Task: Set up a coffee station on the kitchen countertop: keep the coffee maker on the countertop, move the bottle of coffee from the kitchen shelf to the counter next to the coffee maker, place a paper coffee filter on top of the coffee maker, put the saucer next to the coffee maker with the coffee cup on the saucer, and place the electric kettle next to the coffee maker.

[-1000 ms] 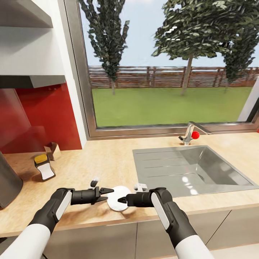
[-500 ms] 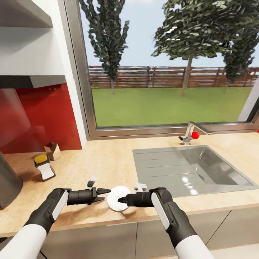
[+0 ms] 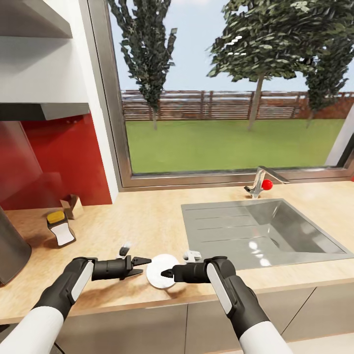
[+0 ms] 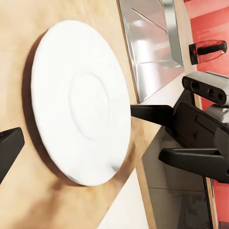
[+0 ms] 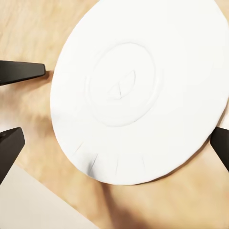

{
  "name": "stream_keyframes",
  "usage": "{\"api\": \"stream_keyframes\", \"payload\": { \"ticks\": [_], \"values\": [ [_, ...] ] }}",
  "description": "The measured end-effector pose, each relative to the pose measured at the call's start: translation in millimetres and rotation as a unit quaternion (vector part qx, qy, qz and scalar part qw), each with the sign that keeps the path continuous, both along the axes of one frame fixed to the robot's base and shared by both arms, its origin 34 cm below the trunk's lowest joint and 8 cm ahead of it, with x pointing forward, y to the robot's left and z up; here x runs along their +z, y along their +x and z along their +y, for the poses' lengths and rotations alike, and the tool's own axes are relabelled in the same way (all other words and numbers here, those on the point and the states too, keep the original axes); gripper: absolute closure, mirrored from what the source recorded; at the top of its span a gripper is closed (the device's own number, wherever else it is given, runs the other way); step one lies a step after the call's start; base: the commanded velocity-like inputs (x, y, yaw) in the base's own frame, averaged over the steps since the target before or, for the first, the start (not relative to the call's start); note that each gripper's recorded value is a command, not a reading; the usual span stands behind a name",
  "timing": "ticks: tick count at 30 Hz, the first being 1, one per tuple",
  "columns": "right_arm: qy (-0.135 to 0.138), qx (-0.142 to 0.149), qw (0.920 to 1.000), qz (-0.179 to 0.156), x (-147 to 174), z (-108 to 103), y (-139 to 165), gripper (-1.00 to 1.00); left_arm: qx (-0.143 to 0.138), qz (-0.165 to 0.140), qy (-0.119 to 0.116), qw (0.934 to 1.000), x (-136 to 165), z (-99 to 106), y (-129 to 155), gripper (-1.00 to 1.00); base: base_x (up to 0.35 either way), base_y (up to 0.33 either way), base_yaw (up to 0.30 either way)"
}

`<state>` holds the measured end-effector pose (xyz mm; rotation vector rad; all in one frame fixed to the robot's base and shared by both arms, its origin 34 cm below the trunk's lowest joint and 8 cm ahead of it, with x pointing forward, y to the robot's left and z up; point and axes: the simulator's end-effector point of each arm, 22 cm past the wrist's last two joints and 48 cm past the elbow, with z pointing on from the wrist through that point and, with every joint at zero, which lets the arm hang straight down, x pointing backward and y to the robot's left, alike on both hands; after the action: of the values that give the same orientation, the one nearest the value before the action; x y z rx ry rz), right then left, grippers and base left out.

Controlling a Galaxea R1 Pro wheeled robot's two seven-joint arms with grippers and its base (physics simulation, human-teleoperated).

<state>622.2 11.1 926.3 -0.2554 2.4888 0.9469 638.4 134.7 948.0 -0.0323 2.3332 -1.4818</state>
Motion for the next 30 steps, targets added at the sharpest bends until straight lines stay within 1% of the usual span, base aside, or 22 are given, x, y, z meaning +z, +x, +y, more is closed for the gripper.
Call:
{"api": "stream_keyframes", "payload": {
  "ticks": [6,14,21,30],
  "values": [
    [0.000,0.000,1.0000,0.000,0.0,0.0,0.0,-1.00,-0.002,0.000,-0.001,1.0000,0.1,-3.9,-0.4,-1.00,0.000,0.000,0.000],
    [0.000,0.000,1.0000,0.000,0.0,0.0,0.0,-1.00,0.000,0.000,0.004,1.0000,-1.7,-0.9,0.0,-1.00,0.000,0.000,0.000],
    [0.000,0.000,1.0000,0.000,0.0,0.0,0.0,-1.00,0.001,-0.001,0.003,1.0000,-1.0,-0.6,0.7,-1.00,0.000,0.000,0.000],
    [0.000,0.000,1.0000,0.000,0.0,0.0,0.0,-1.00,0.015,-0.002,-0.002,0.9999,1.6,4.9,5.9,-1.00,0.000,0.000,0.000]
  ]
}}
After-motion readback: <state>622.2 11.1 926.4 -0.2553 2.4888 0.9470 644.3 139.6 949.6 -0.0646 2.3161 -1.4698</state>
